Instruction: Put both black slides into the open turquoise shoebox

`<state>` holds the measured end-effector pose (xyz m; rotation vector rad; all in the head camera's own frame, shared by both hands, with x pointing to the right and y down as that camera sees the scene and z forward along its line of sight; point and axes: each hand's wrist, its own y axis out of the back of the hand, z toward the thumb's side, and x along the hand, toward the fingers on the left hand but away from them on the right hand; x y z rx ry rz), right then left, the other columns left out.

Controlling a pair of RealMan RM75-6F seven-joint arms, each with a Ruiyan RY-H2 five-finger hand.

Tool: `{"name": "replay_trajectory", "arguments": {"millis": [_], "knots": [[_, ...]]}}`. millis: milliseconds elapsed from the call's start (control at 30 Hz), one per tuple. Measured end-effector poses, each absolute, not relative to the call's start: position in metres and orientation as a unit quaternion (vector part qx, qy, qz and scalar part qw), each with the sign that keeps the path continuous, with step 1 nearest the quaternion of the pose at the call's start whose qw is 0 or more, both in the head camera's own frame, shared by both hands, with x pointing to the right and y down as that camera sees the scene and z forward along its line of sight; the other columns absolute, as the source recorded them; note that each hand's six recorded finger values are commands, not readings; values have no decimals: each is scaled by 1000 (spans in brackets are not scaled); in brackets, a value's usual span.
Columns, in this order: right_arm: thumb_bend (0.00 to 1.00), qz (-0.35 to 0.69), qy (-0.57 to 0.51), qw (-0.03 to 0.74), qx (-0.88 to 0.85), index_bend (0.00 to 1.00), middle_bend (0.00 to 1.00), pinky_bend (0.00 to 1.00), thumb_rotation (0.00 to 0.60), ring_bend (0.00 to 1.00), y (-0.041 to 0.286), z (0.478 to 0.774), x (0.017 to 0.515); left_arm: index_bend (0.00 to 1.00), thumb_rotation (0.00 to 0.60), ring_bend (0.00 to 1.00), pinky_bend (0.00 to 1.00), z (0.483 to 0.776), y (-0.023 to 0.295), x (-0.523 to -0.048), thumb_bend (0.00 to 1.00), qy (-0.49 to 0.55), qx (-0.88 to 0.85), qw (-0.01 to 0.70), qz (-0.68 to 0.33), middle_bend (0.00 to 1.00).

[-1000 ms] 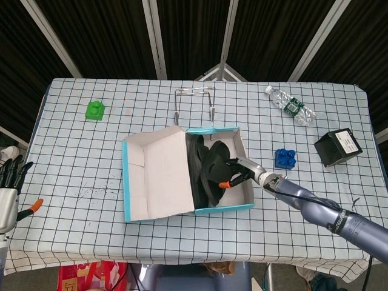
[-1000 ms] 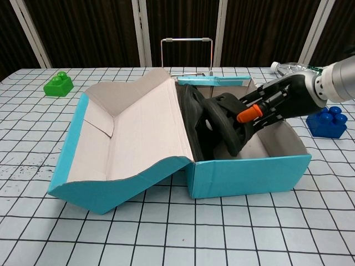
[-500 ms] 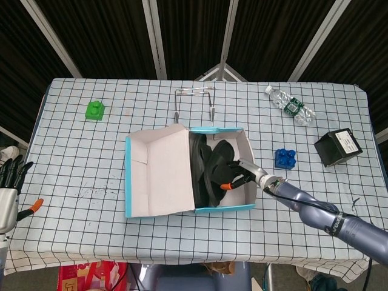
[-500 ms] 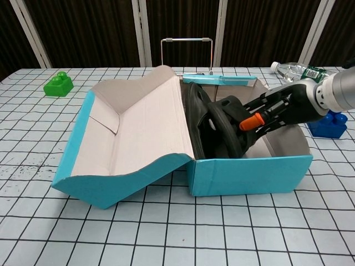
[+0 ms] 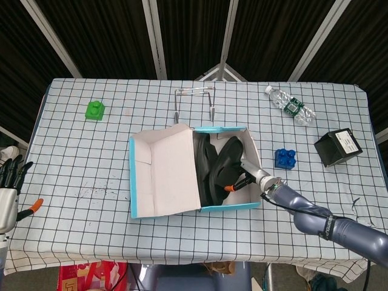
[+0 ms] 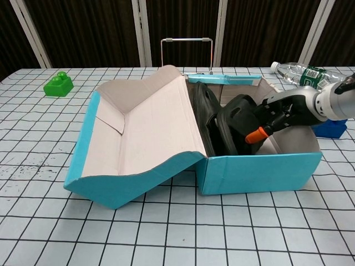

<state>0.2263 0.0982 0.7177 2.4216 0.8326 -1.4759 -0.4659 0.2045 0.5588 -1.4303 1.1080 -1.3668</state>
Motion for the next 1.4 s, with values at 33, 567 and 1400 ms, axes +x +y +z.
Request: {"name": "replay_trajectory", "arguments": {"millis": [33, 567, 1400], "knots": [[775, -500, 279, 88, 815, 556, 467, 340, 600, 358, 99, 718, 226, 131, 600, 0, 118, 559, 204, -466, 239, 443, -571, 423, -546, 0], [702, -508, 270, 76, 815, 425, 325, 334, 600, 272, 96, 708, 219, 131, 600, 0, 118, 559, 205, -466, 240, 443, -572, 422, -546, 0], [245, -530, 224, 75, 815, 44, 79, 124, 600, 12, 81, 675, 230, 131, 600, 0, 118, 558, 205, -466, 240, 443, -574, 423, -544, 0]]}}
